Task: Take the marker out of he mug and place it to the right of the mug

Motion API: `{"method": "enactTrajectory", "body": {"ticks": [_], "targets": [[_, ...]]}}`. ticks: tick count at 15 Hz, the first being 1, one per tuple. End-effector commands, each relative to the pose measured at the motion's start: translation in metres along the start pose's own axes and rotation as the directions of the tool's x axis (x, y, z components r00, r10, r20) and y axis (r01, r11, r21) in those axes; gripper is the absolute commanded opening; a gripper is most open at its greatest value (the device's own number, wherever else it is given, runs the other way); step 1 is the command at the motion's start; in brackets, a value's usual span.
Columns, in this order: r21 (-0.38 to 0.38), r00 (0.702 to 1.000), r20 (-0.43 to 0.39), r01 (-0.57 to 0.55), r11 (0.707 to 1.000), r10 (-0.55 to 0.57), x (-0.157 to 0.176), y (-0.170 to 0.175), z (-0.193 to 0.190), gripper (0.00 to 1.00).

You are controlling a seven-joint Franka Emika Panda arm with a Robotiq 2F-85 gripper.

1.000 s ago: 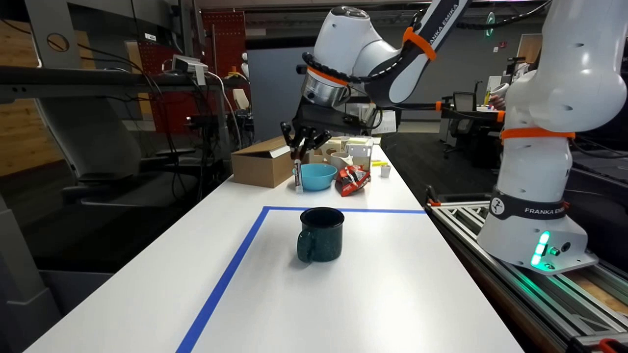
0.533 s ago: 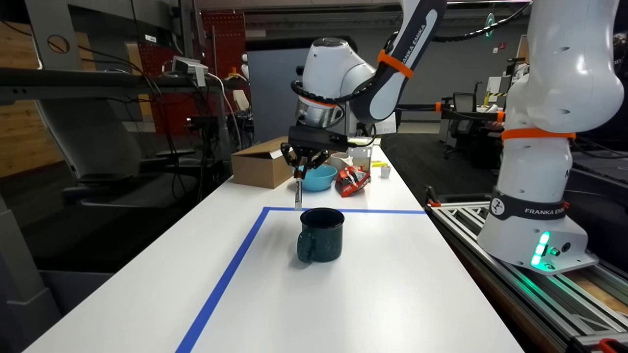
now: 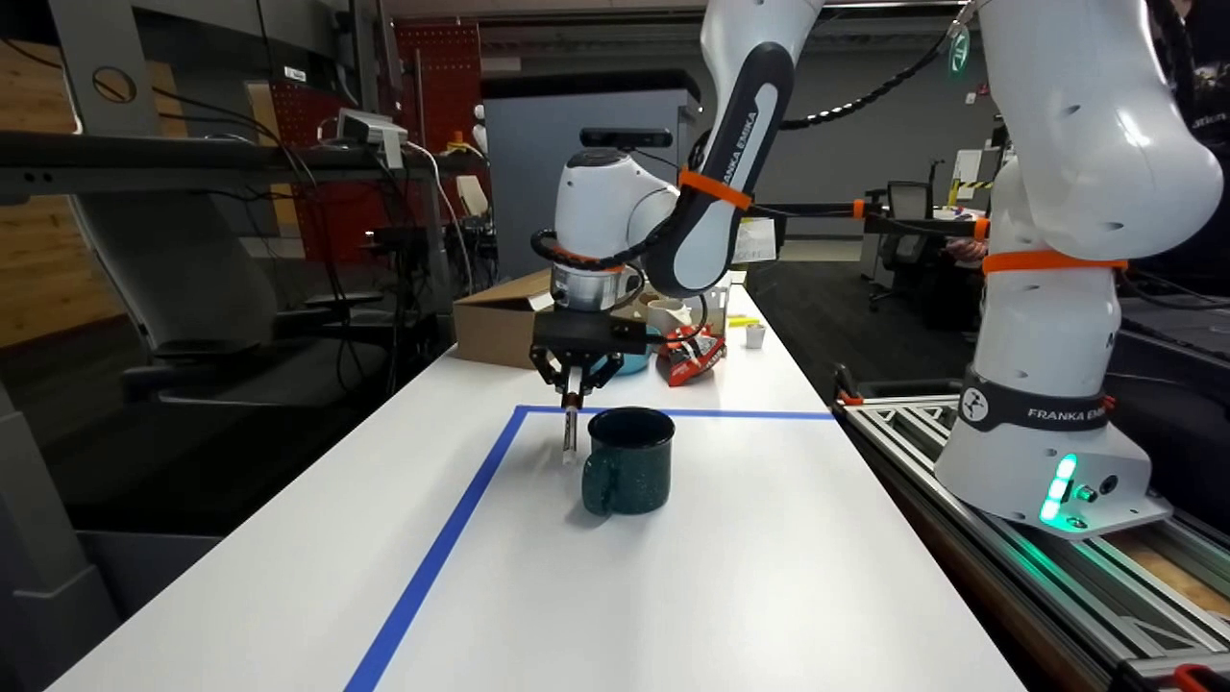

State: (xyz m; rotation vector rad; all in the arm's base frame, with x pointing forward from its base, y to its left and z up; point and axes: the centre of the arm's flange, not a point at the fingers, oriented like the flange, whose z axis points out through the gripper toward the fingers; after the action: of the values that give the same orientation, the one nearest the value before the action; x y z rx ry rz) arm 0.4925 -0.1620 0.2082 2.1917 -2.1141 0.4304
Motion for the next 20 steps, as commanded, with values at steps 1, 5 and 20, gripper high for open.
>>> {"method": "enactTrajectory", "body": {"ticks": [1,5,20], "targets": [[-0.029,0.995,-0.074,0.071,0.997,-0.073,-0.002,-0.015,0.012,0.45],[-0.039,0.953,-0.223,0.203,0.978,-0.207,-0.011,-0.008,-0.024,0.68],[-0.01,0.809,-0.34,0.506,0.862,-0.479,-0.059,0.069,-0.158,1.0]]}}
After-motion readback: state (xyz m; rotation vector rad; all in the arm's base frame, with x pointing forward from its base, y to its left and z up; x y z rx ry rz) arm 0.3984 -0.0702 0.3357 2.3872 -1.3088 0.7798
